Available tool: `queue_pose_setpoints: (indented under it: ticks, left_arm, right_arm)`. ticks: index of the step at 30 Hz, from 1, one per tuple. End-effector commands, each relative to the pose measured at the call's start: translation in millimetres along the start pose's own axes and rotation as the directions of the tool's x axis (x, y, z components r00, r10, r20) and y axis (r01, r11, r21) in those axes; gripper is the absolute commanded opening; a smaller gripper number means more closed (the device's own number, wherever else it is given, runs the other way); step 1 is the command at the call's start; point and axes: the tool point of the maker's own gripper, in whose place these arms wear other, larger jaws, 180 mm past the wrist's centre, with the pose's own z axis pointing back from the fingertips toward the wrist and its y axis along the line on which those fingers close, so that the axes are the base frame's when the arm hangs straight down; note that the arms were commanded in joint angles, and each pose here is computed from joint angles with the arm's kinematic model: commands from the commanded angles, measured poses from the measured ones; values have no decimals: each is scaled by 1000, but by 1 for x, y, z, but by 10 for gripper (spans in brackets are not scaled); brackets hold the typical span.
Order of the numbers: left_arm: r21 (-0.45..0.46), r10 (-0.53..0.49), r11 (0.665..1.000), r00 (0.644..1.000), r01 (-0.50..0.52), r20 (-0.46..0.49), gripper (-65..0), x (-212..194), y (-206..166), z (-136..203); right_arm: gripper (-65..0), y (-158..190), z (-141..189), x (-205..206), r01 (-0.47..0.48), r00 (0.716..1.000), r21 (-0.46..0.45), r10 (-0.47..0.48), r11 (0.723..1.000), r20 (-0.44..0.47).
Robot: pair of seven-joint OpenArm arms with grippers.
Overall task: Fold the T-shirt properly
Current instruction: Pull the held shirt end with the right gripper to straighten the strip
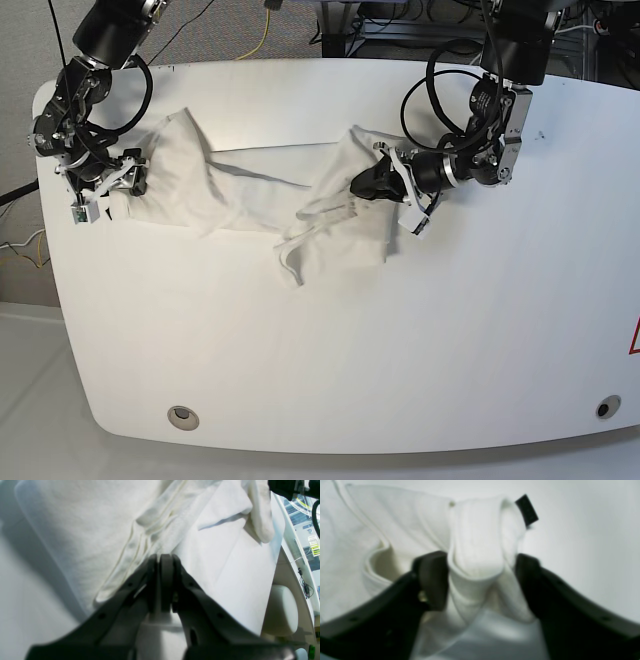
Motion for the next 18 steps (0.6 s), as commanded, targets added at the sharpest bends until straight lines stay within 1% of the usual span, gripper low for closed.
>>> queue_pose_setpoints:
  ticks: [1, 2, 3, 5, 6, 7, 9, 11, 15, 18]
  left_arm:
    - [5, -27, 1000, 1000, 27, 12, -638, 11, 2, 2]
    - [4, -26, 1000, 1000, 26, 14, -638, 11, 1, 2]
    - [5, -28, 1000, 999, 28, 16, -638, 13, 2, 2]
    - [6, -37, 999, 999, 37, 22, -638, 18, 2, 2]
    - [6, -39, 999, 999, 39, 24, -638, 19, 3, 2]
    - [6, -39, 999, 999, 39, 24, -638, 20, 3, 2]
    - [7, -42, 999, 999, 41, 26, -638, 21, 3, 2]
    - [7, -44, 999, 999, 44, 28, -638, 23, 3, 2]
    - [7, -44, 999, 999, 44, 26, -638, 23, 3, 2]
    - [7, -44, 999, 999, 44, 26, -638, 23, 3, 2]
  right_arm:
    - [-561, -3, 2, 2, -15, 1000, -12, 14, 1000, -15]
    - [-624, -3, 2, 2, -15, 1000, -12, 14, 1000, -15]
    - [-650, -3, 2, 3, -15, 1000, -11, 15, 1000, -11]
    - [-646, 1, 1, 1, -12, 1000, -4, 12, 1000, -14]
    - [-616, 4, 0, 0, -9, 1000, 1, 9, 1000, -13]
    - [-605, 4, 0, 2, -12, 1000, 0, 12, 1000, -8]
    - [-617, 7, 3, 7, -23, 1000, -4, 23, 1000, 10]
    - [-649, 8, 8, 14, -42, 999, -13, 43, 999, 20]
    - [-650, 16, 14, 19, -67, 998, -21, 68, 998, 9]
    - [-650, 20, 25, 33, -101, 994, -42, 102, 994, 31]
